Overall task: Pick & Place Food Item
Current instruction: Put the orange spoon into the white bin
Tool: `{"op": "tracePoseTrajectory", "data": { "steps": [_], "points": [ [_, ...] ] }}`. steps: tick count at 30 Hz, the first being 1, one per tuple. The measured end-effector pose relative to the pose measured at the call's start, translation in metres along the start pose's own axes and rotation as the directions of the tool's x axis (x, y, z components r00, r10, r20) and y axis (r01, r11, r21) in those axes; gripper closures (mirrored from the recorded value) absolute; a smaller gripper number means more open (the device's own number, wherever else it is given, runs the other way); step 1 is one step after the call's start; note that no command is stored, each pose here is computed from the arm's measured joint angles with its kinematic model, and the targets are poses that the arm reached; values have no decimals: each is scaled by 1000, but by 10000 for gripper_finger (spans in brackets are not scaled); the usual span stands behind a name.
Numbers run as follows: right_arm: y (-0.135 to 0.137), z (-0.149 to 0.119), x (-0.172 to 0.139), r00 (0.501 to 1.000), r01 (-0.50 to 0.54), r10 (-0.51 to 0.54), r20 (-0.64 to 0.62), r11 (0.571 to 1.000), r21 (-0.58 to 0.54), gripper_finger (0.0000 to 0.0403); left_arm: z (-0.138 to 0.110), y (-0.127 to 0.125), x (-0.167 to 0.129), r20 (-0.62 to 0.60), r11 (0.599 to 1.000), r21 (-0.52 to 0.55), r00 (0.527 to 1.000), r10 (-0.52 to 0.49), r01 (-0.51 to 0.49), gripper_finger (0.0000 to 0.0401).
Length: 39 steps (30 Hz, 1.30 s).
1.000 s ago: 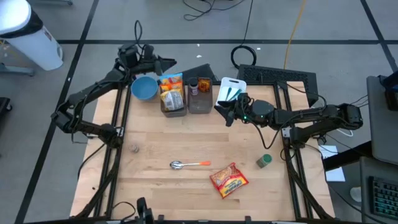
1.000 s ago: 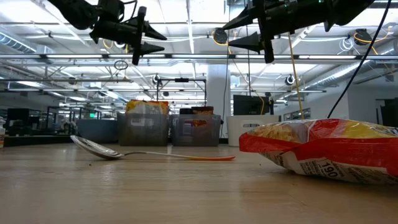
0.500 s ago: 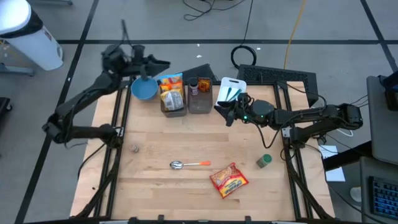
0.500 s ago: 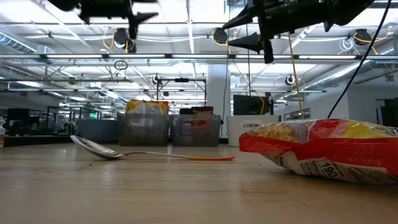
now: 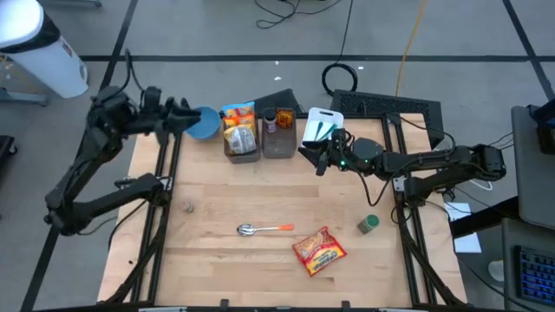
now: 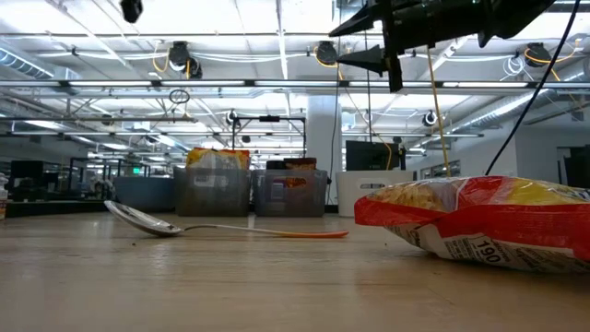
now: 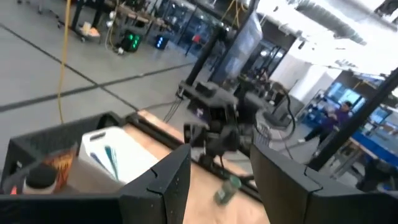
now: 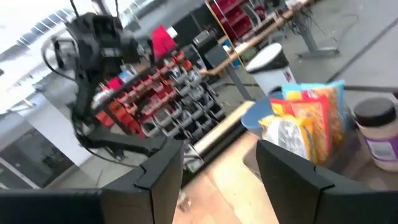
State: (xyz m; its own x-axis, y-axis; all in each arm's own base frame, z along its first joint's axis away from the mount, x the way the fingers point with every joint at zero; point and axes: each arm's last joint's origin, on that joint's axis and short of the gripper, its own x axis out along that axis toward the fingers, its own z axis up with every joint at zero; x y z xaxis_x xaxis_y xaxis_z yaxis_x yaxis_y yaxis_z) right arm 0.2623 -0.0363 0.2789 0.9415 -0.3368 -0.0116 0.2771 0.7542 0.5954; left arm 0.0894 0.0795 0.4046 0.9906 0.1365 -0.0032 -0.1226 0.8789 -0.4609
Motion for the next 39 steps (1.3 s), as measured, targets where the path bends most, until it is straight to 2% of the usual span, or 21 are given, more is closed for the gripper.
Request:
{"op": "tracePoseTrajectory", "data": {
  "steps": [6,13,17,23,30,35,39],
  "points": [
    [6,8,-1,995,-60,60,82,998,-4,206,-19,-19,-20,-65,999,-40,998,5,-7,224],
    [11,15,-2,983,-111,107,152,994,18,206,-35,-32,-32,-157,995,-89,986,-61,48,224],
    [11,15,-2,982,-124,111,153,990,72,206,-38,-36,-33,-194,991,-93,975,-112,96,224],
    [12,5,3,988,-118,105,117,987,113,206,-40,-38,-25,-222,992,16,968,-120,127,224],
    [8,-17,14,996,-53,41,73,986,161,206,-48,-36,-1,-332,982,115,938,-104,150,224],
    [3,-26,21,999,-34,25,42,975,222,206,-59,-42,4,-367,979,198,930,26,51,224],
    [6,-27,20,998,-46,38,43,976,212,206,-63,-52,4,-334,971,240,940,70,13,224]
  ]
}}
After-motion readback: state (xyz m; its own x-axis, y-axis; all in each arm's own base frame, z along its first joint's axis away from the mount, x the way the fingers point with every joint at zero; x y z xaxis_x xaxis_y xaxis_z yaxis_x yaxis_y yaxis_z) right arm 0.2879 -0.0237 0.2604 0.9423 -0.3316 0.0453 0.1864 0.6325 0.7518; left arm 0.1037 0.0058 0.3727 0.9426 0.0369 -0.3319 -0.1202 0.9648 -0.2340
